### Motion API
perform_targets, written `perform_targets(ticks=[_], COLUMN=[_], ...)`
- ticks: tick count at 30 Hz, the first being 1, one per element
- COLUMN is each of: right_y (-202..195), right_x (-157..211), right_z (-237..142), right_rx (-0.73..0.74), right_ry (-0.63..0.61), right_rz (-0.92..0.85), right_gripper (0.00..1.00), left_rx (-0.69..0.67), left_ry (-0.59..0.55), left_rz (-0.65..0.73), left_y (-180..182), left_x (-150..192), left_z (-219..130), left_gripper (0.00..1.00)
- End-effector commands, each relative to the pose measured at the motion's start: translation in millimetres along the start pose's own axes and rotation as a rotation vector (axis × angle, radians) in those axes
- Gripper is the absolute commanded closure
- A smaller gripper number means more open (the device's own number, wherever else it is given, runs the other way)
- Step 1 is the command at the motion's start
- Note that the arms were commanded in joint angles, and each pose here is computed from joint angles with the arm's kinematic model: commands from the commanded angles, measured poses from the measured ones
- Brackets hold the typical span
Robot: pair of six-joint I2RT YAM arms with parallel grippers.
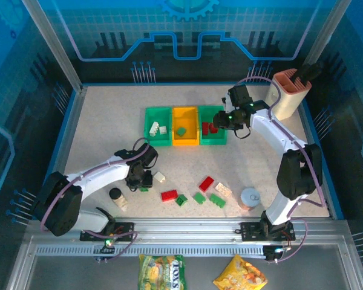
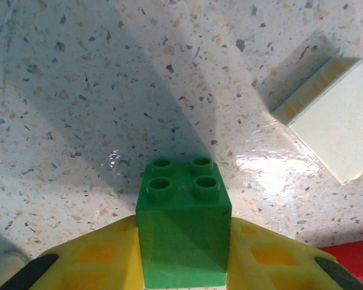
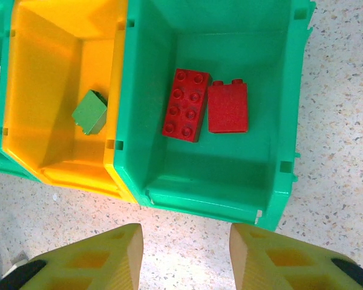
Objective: Sort the legos into containers by color
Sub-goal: Pick up the lego from the bottom-left of the table, then place the lego in the container.
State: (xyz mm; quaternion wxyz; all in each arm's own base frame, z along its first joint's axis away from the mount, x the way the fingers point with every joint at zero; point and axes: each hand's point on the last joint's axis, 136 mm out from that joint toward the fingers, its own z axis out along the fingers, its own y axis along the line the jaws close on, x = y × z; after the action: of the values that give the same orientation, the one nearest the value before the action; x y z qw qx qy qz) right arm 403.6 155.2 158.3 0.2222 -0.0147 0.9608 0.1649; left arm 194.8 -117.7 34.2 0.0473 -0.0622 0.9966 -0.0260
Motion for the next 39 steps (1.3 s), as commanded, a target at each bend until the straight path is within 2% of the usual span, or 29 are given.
perform_targets(ticks=[1, 11, 29, 39], right_y=[-5, -14, -36, -42], right_x=[5, 17, 58, 73], right_z=[-13, -27, -50, -65], right_rx=[0.011, 0.057, 0.131, 0.16], right_ry=[0.001, -0.005, 0.017, 0.013], right_rz=[-0.003, -0.016, -0.004, 0.004], right_gripper=[0.57, 0.57, 0.57, 0.57], left_rx=[-0.007, 0.084, 0.236, 0.26], left_ry=[-0.035, -0.098, -0.217, -0.259], left_rz=[0.038, 0.071, 0.217, 0.245], left_y=[-6, -45, -155, -191], left_x=[-12, -52, -158, -200], left_z=[-11, -31, -66, -66], left_gripper=[0.68, 0.68, 0.67, 0.67])
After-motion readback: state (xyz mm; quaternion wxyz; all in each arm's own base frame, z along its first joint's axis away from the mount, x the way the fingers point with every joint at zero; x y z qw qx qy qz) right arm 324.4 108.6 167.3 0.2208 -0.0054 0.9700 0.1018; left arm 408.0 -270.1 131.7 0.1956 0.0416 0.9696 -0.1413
